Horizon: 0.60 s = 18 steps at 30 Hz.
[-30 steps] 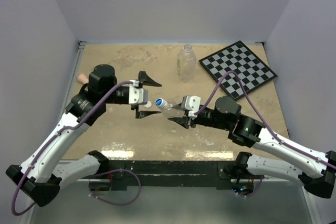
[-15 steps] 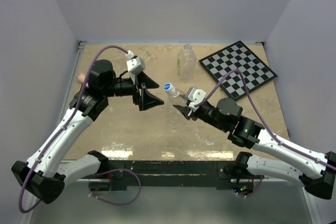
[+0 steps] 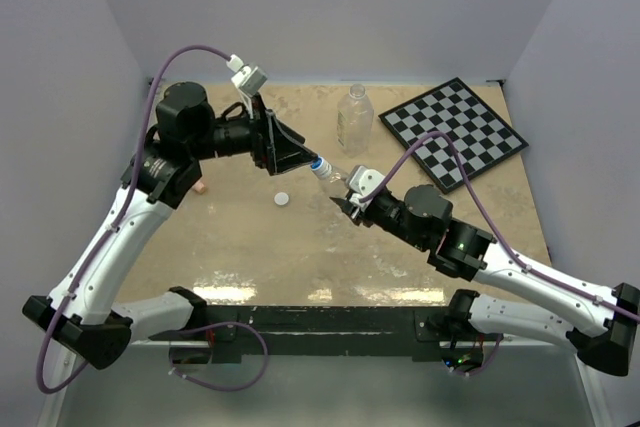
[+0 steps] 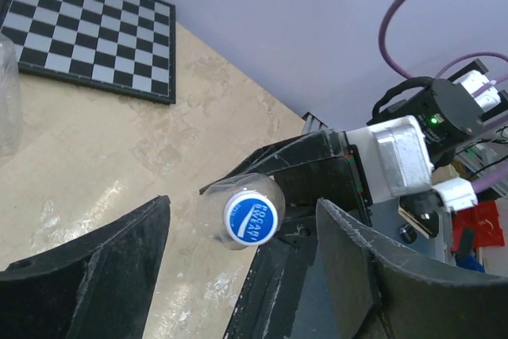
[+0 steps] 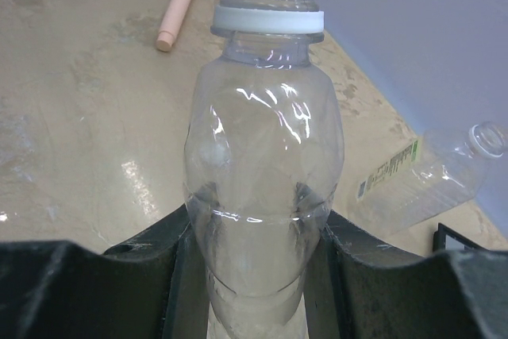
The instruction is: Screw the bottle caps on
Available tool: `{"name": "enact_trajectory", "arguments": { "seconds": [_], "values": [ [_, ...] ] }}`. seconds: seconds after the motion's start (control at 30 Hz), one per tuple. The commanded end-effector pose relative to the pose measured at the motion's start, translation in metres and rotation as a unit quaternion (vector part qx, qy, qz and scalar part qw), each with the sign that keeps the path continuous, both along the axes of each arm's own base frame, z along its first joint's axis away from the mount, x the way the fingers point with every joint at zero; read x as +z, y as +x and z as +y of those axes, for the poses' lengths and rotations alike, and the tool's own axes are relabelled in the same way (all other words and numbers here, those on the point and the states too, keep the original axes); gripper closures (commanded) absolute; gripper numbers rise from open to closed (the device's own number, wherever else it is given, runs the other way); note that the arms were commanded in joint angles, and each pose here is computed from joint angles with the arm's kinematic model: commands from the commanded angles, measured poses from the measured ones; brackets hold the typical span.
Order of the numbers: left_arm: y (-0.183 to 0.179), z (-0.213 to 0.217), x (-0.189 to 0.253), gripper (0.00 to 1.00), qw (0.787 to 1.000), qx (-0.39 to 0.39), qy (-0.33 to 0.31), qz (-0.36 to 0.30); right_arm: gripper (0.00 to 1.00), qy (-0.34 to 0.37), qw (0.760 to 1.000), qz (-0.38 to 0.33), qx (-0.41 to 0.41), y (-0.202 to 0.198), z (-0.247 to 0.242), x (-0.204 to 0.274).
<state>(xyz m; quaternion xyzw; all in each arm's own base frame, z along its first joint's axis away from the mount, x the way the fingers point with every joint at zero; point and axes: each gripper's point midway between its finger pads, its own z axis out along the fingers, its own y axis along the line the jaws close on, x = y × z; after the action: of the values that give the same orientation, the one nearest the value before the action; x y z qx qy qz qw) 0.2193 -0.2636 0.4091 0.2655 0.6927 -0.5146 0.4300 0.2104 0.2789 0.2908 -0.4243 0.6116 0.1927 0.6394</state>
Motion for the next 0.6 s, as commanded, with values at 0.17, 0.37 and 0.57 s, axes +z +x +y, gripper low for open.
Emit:
{"name": "enact_trajectory", "arguments": {
  "seconds": [0.17,0.37,0.57],
  "values": [
    [0.012,-0.008,-0.012,0.27,0.997,0.007,0.020,0.069,0.94,-0.001,1.000,-0.021,-0.006,0.003,0.001,0.009],
    [0.006,-0.015,-0.007,0.31,0.997,-0.010,0.023,0.067,0.94,-0.007,1.000,-0.019,-0.007,0.004,0.003,0.006],
    [0.003,-0.018,-0.013,0.32,0.997,-0.013,0.031,0.074,0.94,-0.011,1.000,-0.018,-0.007,0.004,0.005,0.004]
  ]
}}
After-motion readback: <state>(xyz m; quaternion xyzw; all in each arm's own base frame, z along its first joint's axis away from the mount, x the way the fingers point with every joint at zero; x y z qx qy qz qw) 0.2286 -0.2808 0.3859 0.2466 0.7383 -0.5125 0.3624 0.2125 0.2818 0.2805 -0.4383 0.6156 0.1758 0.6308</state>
